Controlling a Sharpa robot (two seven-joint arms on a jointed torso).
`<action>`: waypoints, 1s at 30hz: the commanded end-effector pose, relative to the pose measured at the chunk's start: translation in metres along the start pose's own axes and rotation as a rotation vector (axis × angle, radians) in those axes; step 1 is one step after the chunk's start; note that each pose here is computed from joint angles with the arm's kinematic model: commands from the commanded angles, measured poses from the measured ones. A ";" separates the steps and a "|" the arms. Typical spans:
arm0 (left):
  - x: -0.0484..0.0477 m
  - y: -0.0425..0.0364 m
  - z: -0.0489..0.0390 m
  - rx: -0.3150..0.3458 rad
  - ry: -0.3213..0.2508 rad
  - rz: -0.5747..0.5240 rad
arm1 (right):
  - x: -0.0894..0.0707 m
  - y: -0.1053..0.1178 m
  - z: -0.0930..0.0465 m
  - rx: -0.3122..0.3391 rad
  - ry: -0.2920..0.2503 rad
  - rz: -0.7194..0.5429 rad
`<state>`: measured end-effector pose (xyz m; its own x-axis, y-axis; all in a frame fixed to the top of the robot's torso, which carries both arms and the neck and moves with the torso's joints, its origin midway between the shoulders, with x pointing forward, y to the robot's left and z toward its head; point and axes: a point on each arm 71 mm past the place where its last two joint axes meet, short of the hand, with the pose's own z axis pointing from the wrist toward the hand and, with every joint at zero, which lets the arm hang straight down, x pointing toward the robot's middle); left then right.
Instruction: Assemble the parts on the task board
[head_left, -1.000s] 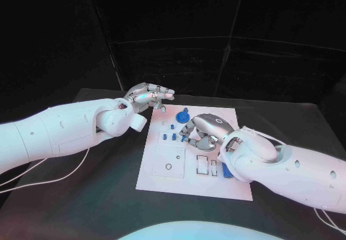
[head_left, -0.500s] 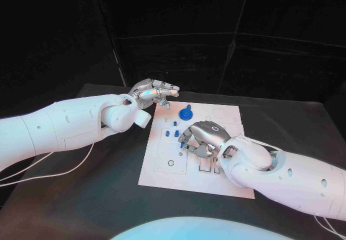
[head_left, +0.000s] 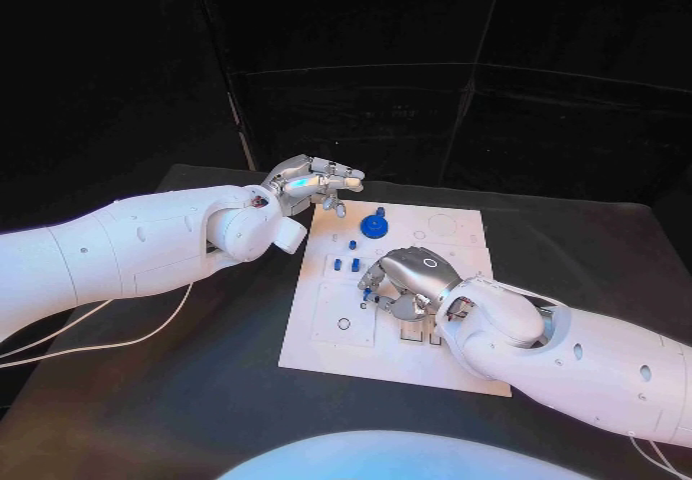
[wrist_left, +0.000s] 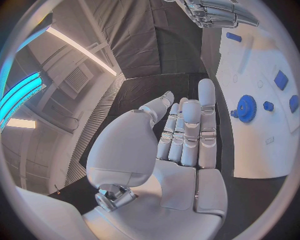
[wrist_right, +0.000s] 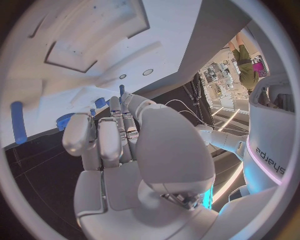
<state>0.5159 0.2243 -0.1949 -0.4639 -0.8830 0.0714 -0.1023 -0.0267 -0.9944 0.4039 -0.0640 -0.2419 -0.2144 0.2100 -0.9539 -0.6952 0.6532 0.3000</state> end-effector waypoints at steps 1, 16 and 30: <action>0.0018 -0.0026 0.0008 0.023 0.014 -0.009 | 0.001 0.002 0.001 -0.019 0.009 -0.019; 0.0025 -0.0024 0.0020 0.023 0.016 -0.009 | 0.007 0.005 0.003 -0.027 0.023 -0.015; 0.0018 -0.0020 0.0020 0.018 0.016 -0.009 | 0.010 0.004 0.003 -0.023 0.043 -0.016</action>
<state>0.5168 0.2232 -0.1953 -0.4675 -0.8810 0.0726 -0.1027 -0.0274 -0.9943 0.4020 -0.0582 -0.2498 -0.2298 0.1812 -0.9562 -0.7051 0.6463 0.2919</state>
